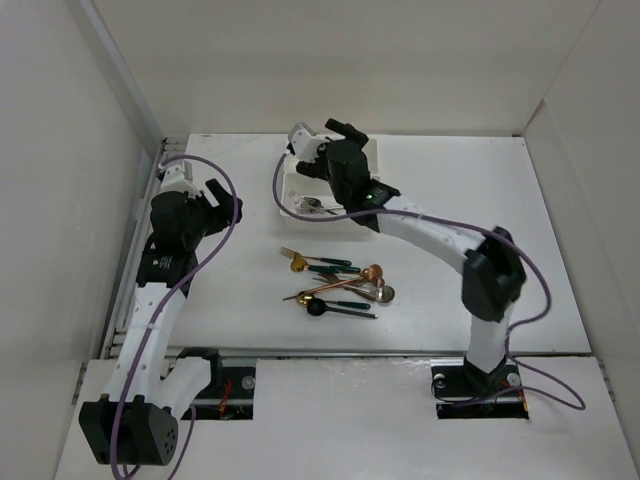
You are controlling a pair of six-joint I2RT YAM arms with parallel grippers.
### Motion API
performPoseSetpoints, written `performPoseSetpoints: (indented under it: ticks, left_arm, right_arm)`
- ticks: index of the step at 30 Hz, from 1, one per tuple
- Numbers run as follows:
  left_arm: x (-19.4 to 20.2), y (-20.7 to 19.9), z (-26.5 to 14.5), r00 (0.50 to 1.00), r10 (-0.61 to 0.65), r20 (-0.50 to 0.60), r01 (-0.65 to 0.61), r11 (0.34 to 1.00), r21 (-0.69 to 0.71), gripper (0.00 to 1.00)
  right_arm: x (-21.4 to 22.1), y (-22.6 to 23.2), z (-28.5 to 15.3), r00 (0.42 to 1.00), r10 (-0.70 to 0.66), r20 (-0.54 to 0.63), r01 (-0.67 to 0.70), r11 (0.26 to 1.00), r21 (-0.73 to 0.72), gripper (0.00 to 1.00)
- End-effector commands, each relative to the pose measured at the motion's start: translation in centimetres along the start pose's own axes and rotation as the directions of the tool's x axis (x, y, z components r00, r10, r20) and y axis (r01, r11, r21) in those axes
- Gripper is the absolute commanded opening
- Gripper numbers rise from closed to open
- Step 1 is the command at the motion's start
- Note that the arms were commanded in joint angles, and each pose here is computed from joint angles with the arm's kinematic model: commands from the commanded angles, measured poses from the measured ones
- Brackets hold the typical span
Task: Sort the eating utensils into containers
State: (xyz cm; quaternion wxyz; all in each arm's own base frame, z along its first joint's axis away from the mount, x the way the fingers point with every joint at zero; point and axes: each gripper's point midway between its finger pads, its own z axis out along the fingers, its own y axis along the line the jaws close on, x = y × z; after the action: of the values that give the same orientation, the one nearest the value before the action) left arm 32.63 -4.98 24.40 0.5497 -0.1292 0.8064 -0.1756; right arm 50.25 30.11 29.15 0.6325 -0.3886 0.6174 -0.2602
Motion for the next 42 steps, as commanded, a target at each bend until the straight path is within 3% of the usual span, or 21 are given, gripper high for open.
performPoseSetpoints:
  ticks: [1, 2, 3, 4, 5, 7, 10, 14, 18, 19, 23, 28, 36, 42]
  left_arm:
    - [-1.4, -1.4, -1.0, 0.999, -0.028, 0.044, 0.026, 0.998, 0.049, 0.73]
    - [-0.8, -1.5, -0.9, 0.999, -0.044, 0.028, 0.042, 0.998, 0.054, 0.73]
    - [-0.8, -1.5, -0.9, 0.999, -0.044, 0.028, 0.042, 0.998, 0.054, 0.73]
    - [-0.3, -1.2, -0.8, 0.998, -0.057, 0.012, 0.057, 0.997, 0.046, 0.73]
    - [-0.3, -1.3, -0.8, 0.998, -0.067, 0.011, 0.066, 0.997, 0.046, 0.73]
    - [-0.1, -1.2, -1.0, 0.997, -0.076, 0.012, 0.075, 0.996, 0.047, 0.73]
    - [0.2, -1.0, -1.2, 0.996, -0.086, 0.017, 0.086, 0.996, 0.040, 0.73]
    - [0.0, -1.2, -1.8, 0.994, -0.103, 0.034, 0.101, 0.994, 0.050, 0.73]
    - [0.4, -0.9, -2.1, 0.993, -0.114, 0.024, 0.113, 0.993, 0.034, 0.73]
    - [0.5, -0.9, -2.4, 0.993, -0.114, 0.019, 0.114, 0.993, 0.031, 0.73]
    - [0.5, -0.5, -2.8, 0.993, -0.115, 0.027, 0.115, 0.993, 0.011, 0.73]
    - [0.1, -0.4, -3.3, 0.992, -0.114, 0.048, 0.114, 0.993, 0.002, 0.73]
    - [-0.3, -0.2, -3.6, 0.993, -0.095, 0.066, 0.096, 0.995, -0.010, 0.73]
    - [-0.6, -1.2, -3.7, 0.996, -0.055, 0.065, 0.051, 0.998, 0.048, 0.73]
  right_arm:
    - [-2.9, 2.8, -8.8, 0.991, 0.134, 0.015, -0.120, 0.923, -0.367, 0.97]
    - [-3.4, 2.9, -11.8, 0.976, 0.217, 0.012, -0.185, 0.859, -0.477, 0.97]
    - [-4.0, 5.4, -14.7, 0.964, 0.265, 0.019, -0.197, 0.761, -0.618, 0.97]
    - [-2.1, 8.7, -17.4, 0.966, 0.254, -0.047, -0.216, 0.695, -0.686, 0.97]
    - [-1.9, 8.7, -20.0, 0.934, 0.336, -0.119, -0.319, 0.642, -0.697, 0.96]
    - [0.7, 13.0, -24.6, 0.921, 0.318, -0.224, -0.369, 0.535, -0.760, 0.91]
    - [2.7, 16.5, -29.6, 0.877, 0.348, -0.332, -0.465, 0.433, -0.773, 0.83]
    - [3.8, 19.4, -32.0, 0.849, 0.352, -0.393, -0.512, 0.367, -0.776, 0.72]
    - [4.3, 21.8, -30.8, 0.859, 0.296, -0.417, -0.508, 0.402, -0.762, 0.68]
    - [6.1, 23.4, -30.7, 0.863, 0.214, -0.458, -0.504, 0.422, -0.753, 0.66]
    - [7.9, 25.6, -29.8, 0.857, 0.111, -0.503, -0.492, 0.465, -0.736, 0.58]
    - [8.5, 27.2, -29.2, 0.840, 0.081, -0.536, -0.506, 0.476, -0.720, 0.44]
    - [7.1, 26.4, -28.6, 0.846, 0.133, -0.516, -0.508, 0.497, -0.704, 0.10]
    - [1.5, 20.7, -27.8, 0.860, 0.296, -0.416, -0.510, 0.493, -0.704, 0.00]
